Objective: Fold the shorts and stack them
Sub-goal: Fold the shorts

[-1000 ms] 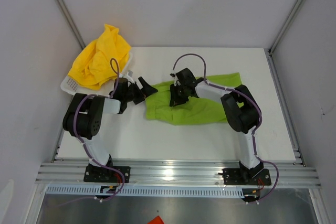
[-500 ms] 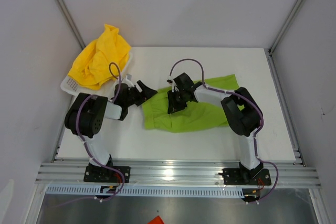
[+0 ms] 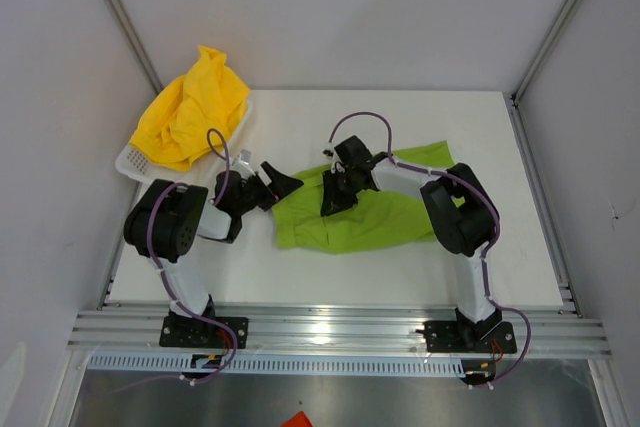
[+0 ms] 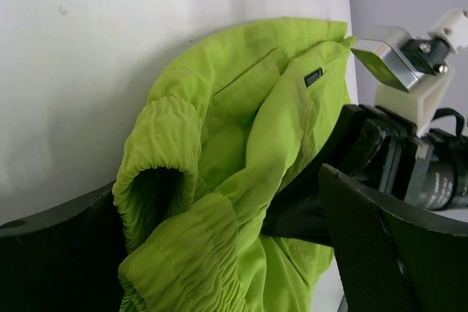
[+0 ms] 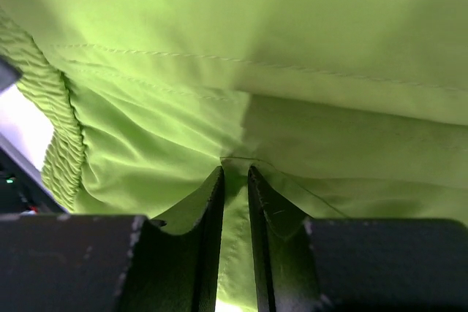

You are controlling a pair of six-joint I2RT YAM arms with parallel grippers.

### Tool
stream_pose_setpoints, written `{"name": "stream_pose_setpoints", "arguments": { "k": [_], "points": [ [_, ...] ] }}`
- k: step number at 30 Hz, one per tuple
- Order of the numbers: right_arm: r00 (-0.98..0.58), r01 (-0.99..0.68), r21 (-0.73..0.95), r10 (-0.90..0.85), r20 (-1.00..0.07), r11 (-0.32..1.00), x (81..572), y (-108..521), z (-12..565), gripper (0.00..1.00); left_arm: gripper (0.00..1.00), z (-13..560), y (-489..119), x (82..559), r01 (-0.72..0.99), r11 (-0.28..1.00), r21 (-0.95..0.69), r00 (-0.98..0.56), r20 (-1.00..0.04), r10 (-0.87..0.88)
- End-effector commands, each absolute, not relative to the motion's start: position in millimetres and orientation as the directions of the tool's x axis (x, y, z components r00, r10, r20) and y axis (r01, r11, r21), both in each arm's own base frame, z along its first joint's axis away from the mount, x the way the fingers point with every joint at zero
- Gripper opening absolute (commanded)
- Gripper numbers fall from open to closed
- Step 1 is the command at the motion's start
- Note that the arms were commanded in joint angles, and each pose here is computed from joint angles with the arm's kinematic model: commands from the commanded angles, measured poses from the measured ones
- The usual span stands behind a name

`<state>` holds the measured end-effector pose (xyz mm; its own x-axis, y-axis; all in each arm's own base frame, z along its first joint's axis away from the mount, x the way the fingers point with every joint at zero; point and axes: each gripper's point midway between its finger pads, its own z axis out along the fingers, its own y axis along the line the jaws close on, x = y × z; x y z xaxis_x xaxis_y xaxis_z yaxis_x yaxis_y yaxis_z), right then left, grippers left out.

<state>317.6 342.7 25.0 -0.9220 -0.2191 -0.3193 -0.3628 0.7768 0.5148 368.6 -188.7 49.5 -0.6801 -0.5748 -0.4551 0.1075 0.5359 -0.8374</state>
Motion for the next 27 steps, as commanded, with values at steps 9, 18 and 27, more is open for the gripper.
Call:
{"name": "stream_pose_setpoints", "arguments": {
  "k": [9,18,27],
  "points": [
    [-0.952,-0.271,0.501,-0.153,-0.265,0.822,342,315,-8,0.22,0.94,32,-205,338,0.127,0.449,-0.884,-0.752,-0.381,-0.538],
    [-0.961,-0.21,0.532,-0.073,-0.266,0.82,364,308,-10,0.22,0.95,21,-196,331,0.081,0.518,-0.852,-0.747,-0.395,-0.534],
    [-0.964,-0.157,0.545,-0.007,-0.267,0.824,370,303,-12,0.22,0.79,9,-190,331,0.04,0.566,-0.823,-0.739,-0.405,-0.538]
  ]
}}
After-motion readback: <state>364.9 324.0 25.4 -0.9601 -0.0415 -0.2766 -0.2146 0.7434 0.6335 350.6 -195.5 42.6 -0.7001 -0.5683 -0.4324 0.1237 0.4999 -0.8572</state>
